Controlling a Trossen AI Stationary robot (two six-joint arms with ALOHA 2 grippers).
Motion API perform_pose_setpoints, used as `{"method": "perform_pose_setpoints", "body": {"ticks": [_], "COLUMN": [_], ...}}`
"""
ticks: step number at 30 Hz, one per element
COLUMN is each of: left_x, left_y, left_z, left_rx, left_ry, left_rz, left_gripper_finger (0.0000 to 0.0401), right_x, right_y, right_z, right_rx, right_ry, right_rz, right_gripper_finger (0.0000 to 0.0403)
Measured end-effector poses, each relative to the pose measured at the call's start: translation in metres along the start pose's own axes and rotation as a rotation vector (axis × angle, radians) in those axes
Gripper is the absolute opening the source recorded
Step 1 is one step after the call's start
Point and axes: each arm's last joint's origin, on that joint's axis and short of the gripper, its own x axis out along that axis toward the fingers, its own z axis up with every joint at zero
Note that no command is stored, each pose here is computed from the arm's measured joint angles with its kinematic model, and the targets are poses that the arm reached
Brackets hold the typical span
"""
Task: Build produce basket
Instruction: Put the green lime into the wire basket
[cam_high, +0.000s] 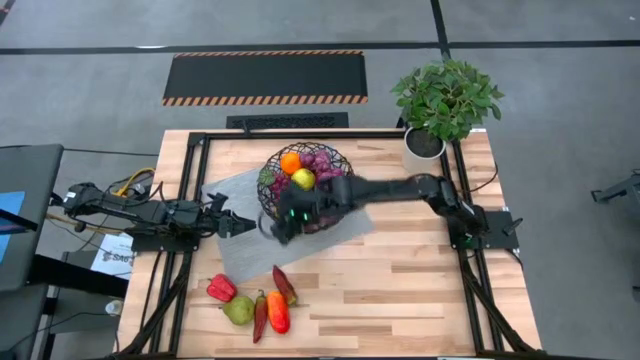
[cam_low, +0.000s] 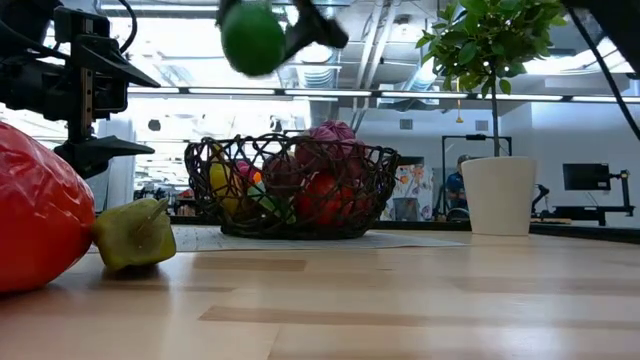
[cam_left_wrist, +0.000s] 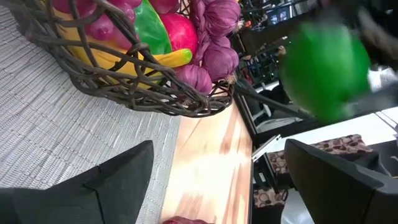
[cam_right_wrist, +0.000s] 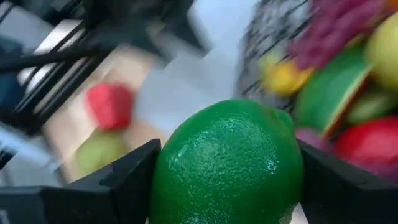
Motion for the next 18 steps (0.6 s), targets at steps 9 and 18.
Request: {"method": "perform_pose_setpoints", "body": {"ticks": [9, 18], "left_x": [0.0, 0.0], "left_y": [0.0, 0.0], "left_z": [0.0, 0.0], "left_rx": [-0.003, 0.008], "left_ry": [0.011, 0.012], "left_rz": [-0.004, -0.004], "left_gripper_finger": [0.0346, 0.0346], "right_x": [0.031, 0.033], "right_y": [-0.053, -0.087], "right_z": [0.045, 0.065], "right_rx": [0.032, 0.084], "right_ry": [0.086, 0.127], "right_rz": [0.044, 0.008], "right_gripper_finger": [0.0361, 0.0393]}}
